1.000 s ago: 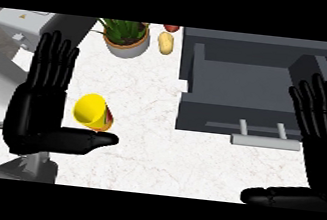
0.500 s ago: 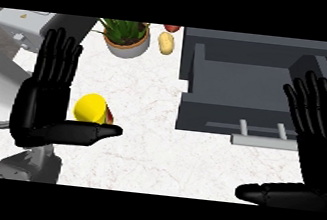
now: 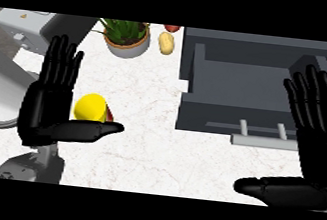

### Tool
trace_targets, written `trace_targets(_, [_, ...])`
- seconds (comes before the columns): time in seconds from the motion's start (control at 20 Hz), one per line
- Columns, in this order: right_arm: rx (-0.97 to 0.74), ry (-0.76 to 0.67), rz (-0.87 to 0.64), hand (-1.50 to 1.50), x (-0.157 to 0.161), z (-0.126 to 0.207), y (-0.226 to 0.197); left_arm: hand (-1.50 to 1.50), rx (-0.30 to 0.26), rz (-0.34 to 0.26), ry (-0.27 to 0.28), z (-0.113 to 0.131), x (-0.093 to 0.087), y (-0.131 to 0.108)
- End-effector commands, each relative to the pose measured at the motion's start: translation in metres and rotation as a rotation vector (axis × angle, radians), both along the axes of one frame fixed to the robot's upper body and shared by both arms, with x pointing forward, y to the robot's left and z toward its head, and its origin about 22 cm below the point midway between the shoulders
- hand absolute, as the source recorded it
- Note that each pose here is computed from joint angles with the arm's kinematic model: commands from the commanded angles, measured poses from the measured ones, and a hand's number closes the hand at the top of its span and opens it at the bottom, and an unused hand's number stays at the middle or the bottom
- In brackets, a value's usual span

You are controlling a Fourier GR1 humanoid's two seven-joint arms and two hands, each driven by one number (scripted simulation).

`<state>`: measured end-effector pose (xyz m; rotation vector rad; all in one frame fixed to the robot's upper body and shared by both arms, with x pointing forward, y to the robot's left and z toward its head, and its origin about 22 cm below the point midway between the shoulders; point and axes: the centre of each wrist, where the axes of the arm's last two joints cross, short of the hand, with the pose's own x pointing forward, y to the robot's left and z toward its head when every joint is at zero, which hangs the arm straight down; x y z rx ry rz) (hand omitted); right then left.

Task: Pick up the cup, place it into the drawer and close the drawer

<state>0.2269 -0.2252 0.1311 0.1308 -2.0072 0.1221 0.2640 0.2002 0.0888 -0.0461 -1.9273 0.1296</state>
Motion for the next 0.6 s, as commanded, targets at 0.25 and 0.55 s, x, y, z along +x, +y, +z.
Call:
trace_targets(0.25, [0.009,-0.013,0.006,-1.5,-0.002,-0.002,-0.017,-1.5,0.019,0.052,0.085,-0.032,-0.017,0.013])
trace_targets(0.55, [0.01,-0.009,-0.017,-1.5,0.005,-0.003,-0.009,-1.5,0.026,0.102,0.119,-0.068,-0.017,0.031])
